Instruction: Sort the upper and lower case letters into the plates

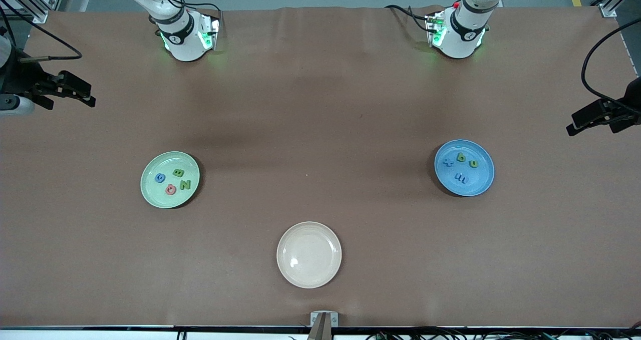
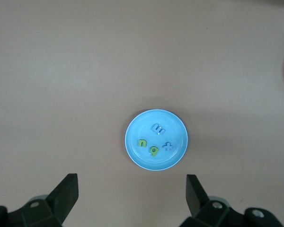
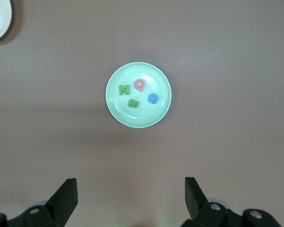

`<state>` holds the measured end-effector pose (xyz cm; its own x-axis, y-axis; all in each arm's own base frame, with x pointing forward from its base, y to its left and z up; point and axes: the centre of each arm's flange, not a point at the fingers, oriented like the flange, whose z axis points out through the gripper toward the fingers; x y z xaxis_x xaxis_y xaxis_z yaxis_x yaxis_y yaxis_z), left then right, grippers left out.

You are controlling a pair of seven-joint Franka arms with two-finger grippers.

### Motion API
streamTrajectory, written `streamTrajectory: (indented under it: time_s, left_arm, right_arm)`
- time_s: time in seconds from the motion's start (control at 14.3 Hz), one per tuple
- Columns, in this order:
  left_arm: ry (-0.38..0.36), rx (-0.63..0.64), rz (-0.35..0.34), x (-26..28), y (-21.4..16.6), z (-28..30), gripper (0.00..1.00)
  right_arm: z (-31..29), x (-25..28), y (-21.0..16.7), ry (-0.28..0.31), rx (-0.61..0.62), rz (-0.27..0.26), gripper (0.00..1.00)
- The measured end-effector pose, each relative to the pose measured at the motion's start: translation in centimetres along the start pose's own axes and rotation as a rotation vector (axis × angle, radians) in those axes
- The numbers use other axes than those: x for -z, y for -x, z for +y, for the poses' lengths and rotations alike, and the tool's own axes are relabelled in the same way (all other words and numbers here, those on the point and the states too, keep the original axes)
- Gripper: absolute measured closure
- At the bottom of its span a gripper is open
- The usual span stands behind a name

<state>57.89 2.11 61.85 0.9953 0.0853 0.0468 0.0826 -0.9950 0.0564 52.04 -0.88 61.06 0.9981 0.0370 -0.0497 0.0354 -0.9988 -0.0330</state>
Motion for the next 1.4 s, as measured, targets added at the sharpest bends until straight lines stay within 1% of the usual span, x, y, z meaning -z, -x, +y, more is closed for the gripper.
streamTrajectory:
  time_s: [0.98, 1.19, 1.4]
  left_arm:
    - [-0.002, -0.003, 0.003, -0.1, -0.1, 0.2, 0.0]
    - [-0.02, -0.014, -0.01, -1.1, -0.6, 1.3, 0.0]
    - [-0.054, -0.022, -0.014, -1.7, -0.8, 2.6, 0.0]
  right_arm:
    - [0.0, 0.0, 0.0, 0.0, 0.0, 0.001, 0.0]
    - [0.0, 0.0, 0.0, 0.0, 0.0, 0.001, 0.0]
    - [0.0, 0.0, 0.0, 0.0, -0.001, 0.001, 0.0]
